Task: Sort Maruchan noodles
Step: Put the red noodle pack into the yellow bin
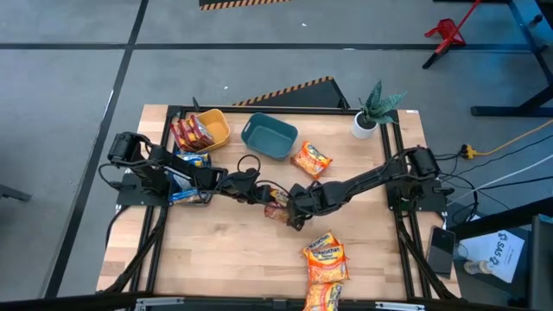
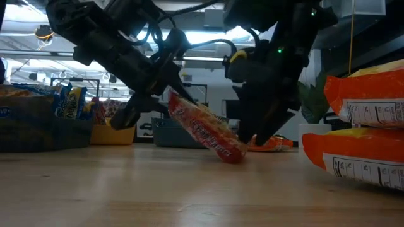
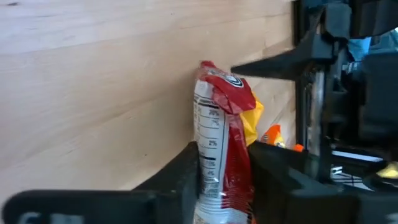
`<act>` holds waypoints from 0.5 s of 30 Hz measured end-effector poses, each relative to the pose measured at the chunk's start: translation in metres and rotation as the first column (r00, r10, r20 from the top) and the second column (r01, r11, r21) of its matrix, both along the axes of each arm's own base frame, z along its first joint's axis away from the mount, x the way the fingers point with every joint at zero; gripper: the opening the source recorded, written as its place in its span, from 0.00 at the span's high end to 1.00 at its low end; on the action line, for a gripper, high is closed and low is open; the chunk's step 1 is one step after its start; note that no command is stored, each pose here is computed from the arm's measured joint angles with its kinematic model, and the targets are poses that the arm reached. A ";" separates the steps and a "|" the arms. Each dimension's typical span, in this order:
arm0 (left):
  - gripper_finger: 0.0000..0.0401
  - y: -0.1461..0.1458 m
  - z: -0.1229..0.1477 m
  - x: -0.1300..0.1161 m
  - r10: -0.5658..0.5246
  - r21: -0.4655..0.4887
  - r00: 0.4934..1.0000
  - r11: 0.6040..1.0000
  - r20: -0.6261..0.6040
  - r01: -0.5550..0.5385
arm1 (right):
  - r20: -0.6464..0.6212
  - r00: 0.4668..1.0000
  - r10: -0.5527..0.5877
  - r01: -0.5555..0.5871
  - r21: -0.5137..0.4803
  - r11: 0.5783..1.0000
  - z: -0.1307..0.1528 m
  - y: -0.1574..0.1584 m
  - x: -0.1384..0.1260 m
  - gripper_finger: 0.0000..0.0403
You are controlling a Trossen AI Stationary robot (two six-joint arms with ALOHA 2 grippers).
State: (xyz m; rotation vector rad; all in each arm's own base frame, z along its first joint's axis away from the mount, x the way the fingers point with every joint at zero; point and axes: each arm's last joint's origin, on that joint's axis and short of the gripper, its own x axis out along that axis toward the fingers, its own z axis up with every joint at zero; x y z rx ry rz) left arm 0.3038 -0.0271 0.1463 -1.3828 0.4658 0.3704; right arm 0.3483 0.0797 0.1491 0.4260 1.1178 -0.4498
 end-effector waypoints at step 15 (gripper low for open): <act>0.89 0.008 0.019 0.004 0.047 -0.064 0.991 0.997 0.127 -0.039 | -0.034 0.999 0.015 -0.015 0.026 1.000 0.075 0.003 -0.053 0.22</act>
